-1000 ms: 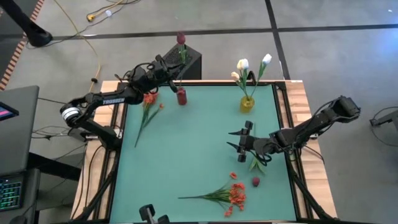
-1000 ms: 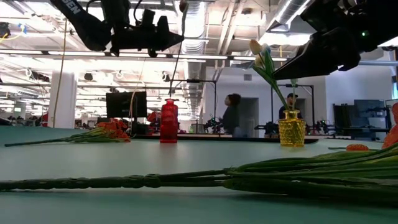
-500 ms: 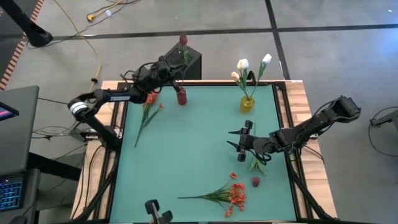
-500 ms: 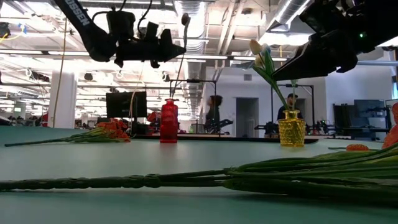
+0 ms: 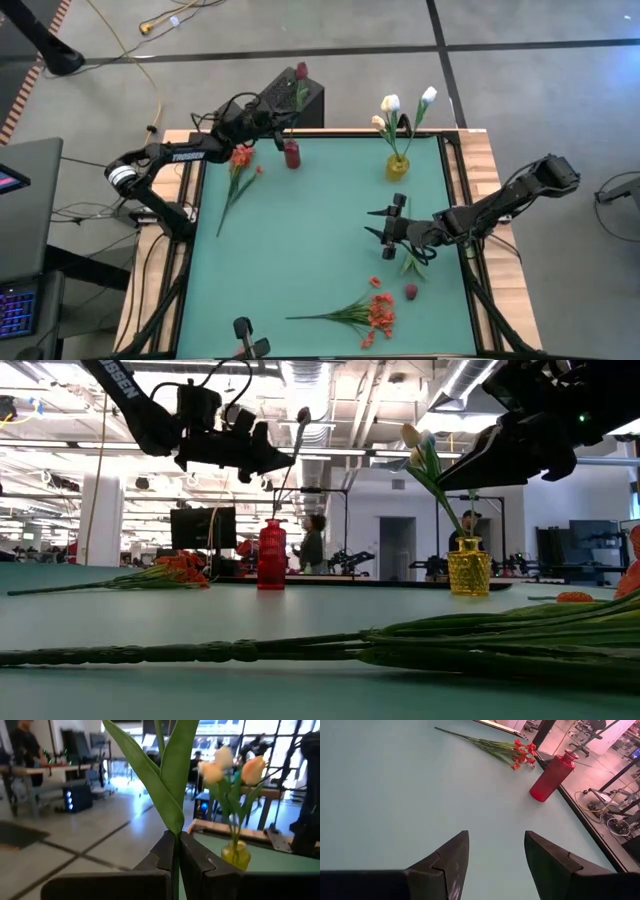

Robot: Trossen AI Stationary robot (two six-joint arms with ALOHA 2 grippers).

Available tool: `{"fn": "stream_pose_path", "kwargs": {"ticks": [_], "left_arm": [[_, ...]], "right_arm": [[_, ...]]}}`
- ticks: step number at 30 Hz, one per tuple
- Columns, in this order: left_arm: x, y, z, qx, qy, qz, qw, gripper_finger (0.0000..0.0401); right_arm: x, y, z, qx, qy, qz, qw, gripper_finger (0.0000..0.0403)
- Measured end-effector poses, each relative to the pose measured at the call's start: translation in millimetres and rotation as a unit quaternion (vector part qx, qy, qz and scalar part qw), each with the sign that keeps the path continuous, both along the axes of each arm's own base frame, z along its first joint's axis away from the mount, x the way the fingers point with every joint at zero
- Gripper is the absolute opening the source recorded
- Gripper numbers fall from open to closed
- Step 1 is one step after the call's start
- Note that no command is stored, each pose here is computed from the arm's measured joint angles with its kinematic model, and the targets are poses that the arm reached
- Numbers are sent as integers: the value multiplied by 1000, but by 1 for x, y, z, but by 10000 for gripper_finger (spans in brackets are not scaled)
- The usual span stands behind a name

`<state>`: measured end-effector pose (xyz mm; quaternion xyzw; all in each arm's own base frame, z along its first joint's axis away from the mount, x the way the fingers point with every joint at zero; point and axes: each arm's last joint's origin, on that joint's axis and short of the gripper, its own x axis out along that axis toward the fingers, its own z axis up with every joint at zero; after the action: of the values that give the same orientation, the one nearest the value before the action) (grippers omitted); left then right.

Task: Sort flowers into vase by color
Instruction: Put the left red flower into the red vase

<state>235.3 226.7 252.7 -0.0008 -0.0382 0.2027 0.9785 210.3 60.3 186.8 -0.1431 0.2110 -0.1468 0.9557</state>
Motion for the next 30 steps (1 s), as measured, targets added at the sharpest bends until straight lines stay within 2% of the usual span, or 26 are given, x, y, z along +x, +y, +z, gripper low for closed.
{"fn": "stream_pose_path", "kwargs": {"ticks": [8, 24, 30], "left_arm": [[-3, 0, -6, -25, 40, -8, 999, 3], [-7, -4, -35, -65, 181, -19, 981, 52], [-18, -15, -23, -61, 217, -15, 974, 78]], "right_arm": [[1, -4, 0, -1, 0, -9, 1000, 216], [1, -5, 0, -5, 2, -10, 1000, 216], [1, -5, 0, -5, 2, -11, 1000, 216]]}}
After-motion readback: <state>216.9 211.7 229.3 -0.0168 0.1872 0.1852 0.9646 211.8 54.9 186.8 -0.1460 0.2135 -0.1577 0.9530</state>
